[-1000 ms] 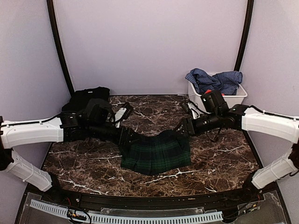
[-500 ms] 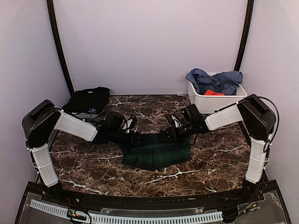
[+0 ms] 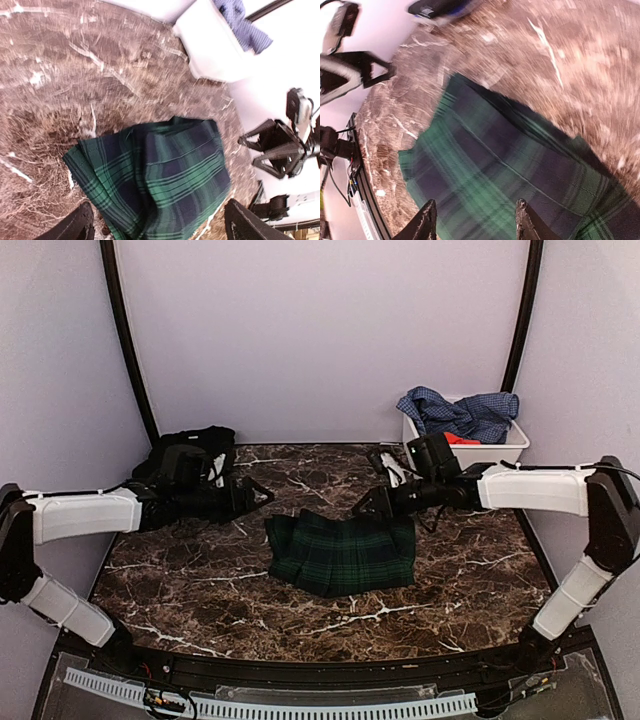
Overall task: Fold and stack the mixed laundry pile
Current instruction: Smooth out the square-folded skirt at the center of the board, then pick up the square-folded skirt from the center of the board.
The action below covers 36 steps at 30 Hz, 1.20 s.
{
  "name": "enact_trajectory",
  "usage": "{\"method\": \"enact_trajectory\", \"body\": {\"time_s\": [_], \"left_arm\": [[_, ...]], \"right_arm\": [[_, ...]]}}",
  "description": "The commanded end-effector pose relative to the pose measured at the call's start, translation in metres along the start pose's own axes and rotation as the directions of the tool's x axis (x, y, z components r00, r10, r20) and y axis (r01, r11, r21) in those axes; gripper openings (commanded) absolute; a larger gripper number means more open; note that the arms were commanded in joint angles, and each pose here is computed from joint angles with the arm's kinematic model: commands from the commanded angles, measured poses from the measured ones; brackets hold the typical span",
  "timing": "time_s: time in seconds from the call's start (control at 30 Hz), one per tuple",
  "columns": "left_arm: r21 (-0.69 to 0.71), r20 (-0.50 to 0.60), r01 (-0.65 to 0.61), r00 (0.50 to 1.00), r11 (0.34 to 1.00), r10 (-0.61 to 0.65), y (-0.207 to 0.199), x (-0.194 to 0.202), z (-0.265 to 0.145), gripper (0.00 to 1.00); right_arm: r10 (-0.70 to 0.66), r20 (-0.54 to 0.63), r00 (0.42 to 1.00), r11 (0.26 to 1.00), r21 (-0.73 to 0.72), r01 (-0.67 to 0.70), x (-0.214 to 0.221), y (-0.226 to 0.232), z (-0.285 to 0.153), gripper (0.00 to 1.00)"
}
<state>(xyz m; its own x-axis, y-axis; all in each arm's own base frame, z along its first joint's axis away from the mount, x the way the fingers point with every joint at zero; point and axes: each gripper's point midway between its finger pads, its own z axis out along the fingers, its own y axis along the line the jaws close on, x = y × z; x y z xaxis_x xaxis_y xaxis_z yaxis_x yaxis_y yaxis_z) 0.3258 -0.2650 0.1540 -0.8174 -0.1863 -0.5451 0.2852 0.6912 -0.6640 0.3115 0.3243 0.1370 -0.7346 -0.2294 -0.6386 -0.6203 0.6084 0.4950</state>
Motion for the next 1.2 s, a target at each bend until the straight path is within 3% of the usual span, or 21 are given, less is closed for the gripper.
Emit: {"method": "enact_trajectory", "body": {"time_s": [0.0, 0.17, 0.23, 0.47, 0.6, 0.73, 0.87, 0.97, 1.07, 1.17], "left_arm": [[-0.066, -0.021, 0.075, 0.997, 0.995, -0.077, 0.016, 0.018, -0.03, 0.9], [-0.124, -0.022, 0.191, 0.981, 0.974, -0.195, 0.041, 0.045, -0.048, 0.93], [-0.148, -0.018, 0.23, 0.972, 0.962, -0.235, 0.049, 0.052, -0.053, 0.98], [-0.192, -0.004, 0.282, 0.958, 0.94, -0.288, 0.065, 0.069, -0.061, 0.99], [-0.204, -0.012, 0.291, 0.954, 0.935, -0.3, 0.07, 0.074, -0.058, 0.99], [-0.208, -0.016, 0.31, 0.947, 0.928, -0.321, 0.074, 0.076, -0.052, 0.99], [-0.218, -0.017, 0.342, 0.935, 0.914, -0.354, 0.079, 0.08, -0.046, 0.99], [-0.216, -0.017, 0.359, 0.928, 0.908, -0.372, 0.081, 0.08, -0.04, 0.99], [-0.208, -0.029, 0.384, 0.917, 0.9, -0.398, 0.083, 0.082, -0.032, 0.99], [-0.165, -0.041, 0.409, 0.906, 0.898, -0.42, 0.077, 0.081, -0.024, 0.99]], "right_arm": [[-0.217, -0.034, 0.976, 0.971, 0.096, 0.219, -0.004, 0.038, -0.015, 0.53], [-0.378, -0.137, 0.916, 0.908, 0.136, 0.395, 0.027, 0.081, 0.012, 0.54], [-0.404, -0.17, 0.899, 0.891, 0.151, 0.429, 0.037, 0.092, 0.026, 0.53], [-0.471, -0.307, 0.827, 0.825, 0.177, 0.536, 0.071, 0.119, 0.091, 0.54], [-0.478, -0.386, 0.789, 0.775, 0.237, 0.586, 0.088, 0.107, 0.123, 0.6], [-0.455, -0.474, 0.754, 0.723, 0.298, 0.623, 0.11, 0.076, 0.146, 0.6], [-0.434, -0.548, 0.715, 0.685, 0.316, 0.657, 0.14, 0.05, 0.157, 0.49], [-0.438, -0.55, 0.711, 0.667, 0.331, 0.668, 0.145, 0.042, 0.156, 0.24], [-0.497, -0.458, 0.736, 0.681, 0.319, 0.659, 0.121, 0.063, 0.147, 0.0], [-0.568, -0.299, 0.766, 0.719, 0.273, 0.64, 0.087, 0.097, 0.13, 0.0]]}}
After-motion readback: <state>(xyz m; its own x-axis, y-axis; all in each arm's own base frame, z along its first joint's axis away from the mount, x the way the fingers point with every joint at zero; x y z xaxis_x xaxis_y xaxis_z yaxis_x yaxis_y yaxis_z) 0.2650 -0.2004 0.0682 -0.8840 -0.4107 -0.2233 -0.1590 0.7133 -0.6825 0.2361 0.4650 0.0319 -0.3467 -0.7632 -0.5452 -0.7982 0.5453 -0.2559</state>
